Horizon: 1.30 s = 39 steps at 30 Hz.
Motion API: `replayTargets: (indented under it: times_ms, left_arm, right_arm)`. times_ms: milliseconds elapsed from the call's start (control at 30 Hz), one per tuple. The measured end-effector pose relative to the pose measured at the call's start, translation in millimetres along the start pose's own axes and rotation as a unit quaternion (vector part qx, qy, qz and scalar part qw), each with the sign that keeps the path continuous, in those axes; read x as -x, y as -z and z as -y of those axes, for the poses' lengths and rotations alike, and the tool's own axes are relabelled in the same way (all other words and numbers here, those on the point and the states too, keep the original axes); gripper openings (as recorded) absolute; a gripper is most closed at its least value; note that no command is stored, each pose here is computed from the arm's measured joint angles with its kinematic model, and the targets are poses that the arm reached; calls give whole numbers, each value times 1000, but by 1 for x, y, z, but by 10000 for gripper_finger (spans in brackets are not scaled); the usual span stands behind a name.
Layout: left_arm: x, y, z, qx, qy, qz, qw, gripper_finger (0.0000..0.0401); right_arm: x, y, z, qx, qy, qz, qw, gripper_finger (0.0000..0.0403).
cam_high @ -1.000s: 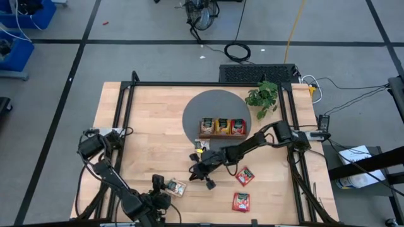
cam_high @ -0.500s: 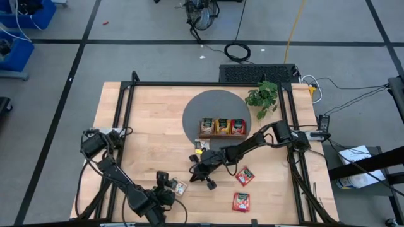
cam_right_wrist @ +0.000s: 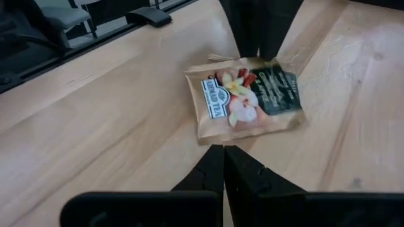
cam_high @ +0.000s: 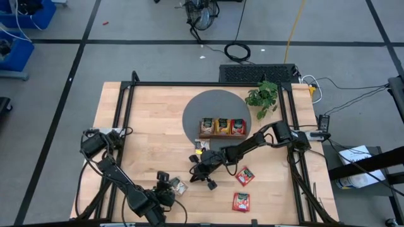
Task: Pick & Place Tea
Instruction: Put the right brown tea packet into the left section of the wooden organizer
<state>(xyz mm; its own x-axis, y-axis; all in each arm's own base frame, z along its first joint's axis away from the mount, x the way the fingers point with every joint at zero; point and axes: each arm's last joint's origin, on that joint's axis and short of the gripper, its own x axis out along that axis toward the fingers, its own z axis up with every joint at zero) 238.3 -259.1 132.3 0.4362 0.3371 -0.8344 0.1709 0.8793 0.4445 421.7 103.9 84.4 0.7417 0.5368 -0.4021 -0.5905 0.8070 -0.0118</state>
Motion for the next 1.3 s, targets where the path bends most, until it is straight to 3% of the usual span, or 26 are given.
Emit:
replayTargets:
  times_ms: [200, 367, 533, 600, 700, 800, 933, 1033, 1200, 1300]
  left_arm:
    - [0, 0, 0, -8, -4, 3, 1000, 9]
    - [0, 0, -1, -3, -9, 6, 1000, 7]
    - [7, -2, -13, 109, -5, -4, 994, 7]
    - [13, -4, -24, 178, -4, -11, 984, 15]
    - [23, -6, -41, 273, -2, -17, 962, 21]
    - [28, -10, -55, 344, 37, -51, 937, 7]
    - [22, -18, -68, 387, 64, -77, 917, 15]
    - [15, -21, -77, 390, 86, -109, 910, 39]
    - [2, -29, -95, 436, 131, -156, 876, 79]
    - [-4, -32, -106, 442, 147, -172, 868, 111]
  right_arm:
    - [0, 0, 0, 1, 0, 0, 1000, 0]
    - [0, 0, 0, 2, 0, 0, 1000, 0]
    - [-2, 0, -7, 39, -8, -7, 999, 0]
    - [-5, 1, -16, 80, -17, -15, 997, 0]
    - [-10, -1, -28, 112, 13, -27, 993, 0]
    - [-13, -4, -35, 139, 42, -29, 989, 0]
    - [-14, -7, -41, 160, 40, -19, 986, 0]
    - [-14, -7, -42, 161, 27, -15, 986, 0]
    - [-15, -7, -45, 172, -13, -4, 985, 0]
    - [-16, -8, -49, 188, -18, -2, 982, 0]
